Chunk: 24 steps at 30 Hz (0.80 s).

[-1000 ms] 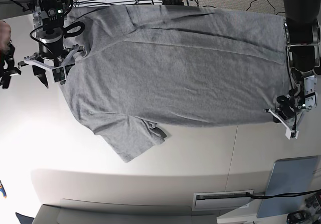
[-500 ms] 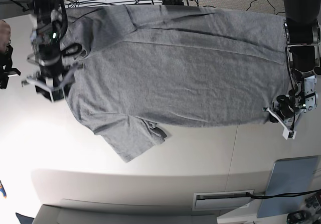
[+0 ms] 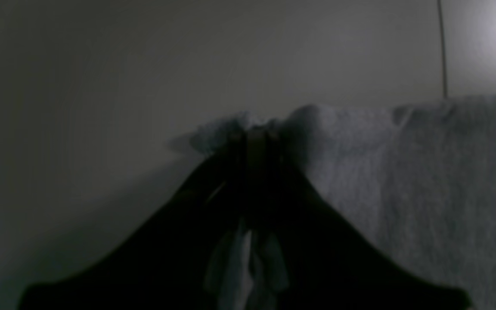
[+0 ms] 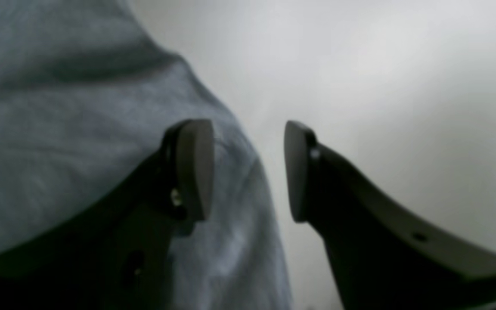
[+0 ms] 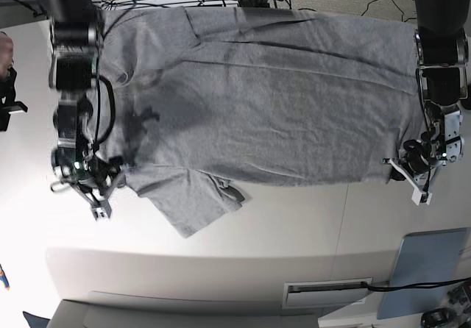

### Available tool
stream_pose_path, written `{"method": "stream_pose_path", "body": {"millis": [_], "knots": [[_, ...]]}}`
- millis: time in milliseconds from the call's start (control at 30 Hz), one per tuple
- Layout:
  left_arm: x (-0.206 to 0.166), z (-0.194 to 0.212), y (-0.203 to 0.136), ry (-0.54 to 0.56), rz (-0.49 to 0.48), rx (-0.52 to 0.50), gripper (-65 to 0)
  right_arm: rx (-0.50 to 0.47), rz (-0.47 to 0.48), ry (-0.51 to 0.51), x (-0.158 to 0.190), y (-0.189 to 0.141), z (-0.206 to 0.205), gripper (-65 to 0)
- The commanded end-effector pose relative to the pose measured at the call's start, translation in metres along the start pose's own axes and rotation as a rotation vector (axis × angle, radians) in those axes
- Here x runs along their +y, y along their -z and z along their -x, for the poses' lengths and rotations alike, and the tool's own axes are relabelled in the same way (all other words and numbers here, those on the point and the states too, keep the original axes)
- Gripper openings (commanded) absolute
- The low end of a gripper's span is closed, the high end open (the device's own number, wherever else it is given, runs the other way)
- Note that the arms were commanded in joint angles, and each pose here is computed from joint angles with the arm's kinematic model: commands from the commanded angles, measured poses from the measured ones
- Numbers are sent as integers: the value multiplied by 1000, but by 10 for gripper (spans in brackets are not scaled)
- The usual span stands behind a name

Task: Fold the T-shirt properly
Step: 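Grasp the hem corners with the left and right grippers, then lift the hem with both grippers and fold it over onto the collar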

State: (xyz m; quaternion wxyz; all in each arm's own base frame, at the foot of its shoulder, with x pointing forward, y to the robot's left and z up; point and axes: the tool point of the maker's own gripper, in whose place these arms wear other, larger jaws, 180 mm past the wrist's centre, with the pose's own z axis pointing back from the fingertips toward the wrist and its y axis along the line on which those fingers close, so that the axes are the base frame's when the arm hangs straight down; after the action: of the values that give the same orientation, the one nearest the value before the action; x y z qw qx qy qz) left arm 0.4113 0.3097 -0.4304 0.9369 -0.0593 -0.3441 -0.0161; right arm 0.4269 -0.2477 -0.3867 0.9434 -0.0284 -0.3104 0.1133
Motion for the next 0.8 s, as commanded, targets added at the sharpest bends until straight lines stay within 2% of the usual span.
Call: {"method": "stream_pose_path", "body": {"millis": [0,233,433,633,700,767], "knots": [[2,8,-1,22,-5,54,-650,-64,8,6,-10,-5,-31,-384],[2,8,-1,23,-6,54,-650,-3,-90,70,2,19,-50,-384],[2,8,-1,22,-6,57,-650,121,-124,31,13,33,-21,-384],[2,8,-1,22,-5,57,-650,180,-147,6,18,34,-3,-386],[2,9,-1,22,-5,58,-650,204,-170,-16,23,33,2,-432],[2,9,-1,22,-5,57,-650,234,-187,-35,25,31,8,-516]]}}
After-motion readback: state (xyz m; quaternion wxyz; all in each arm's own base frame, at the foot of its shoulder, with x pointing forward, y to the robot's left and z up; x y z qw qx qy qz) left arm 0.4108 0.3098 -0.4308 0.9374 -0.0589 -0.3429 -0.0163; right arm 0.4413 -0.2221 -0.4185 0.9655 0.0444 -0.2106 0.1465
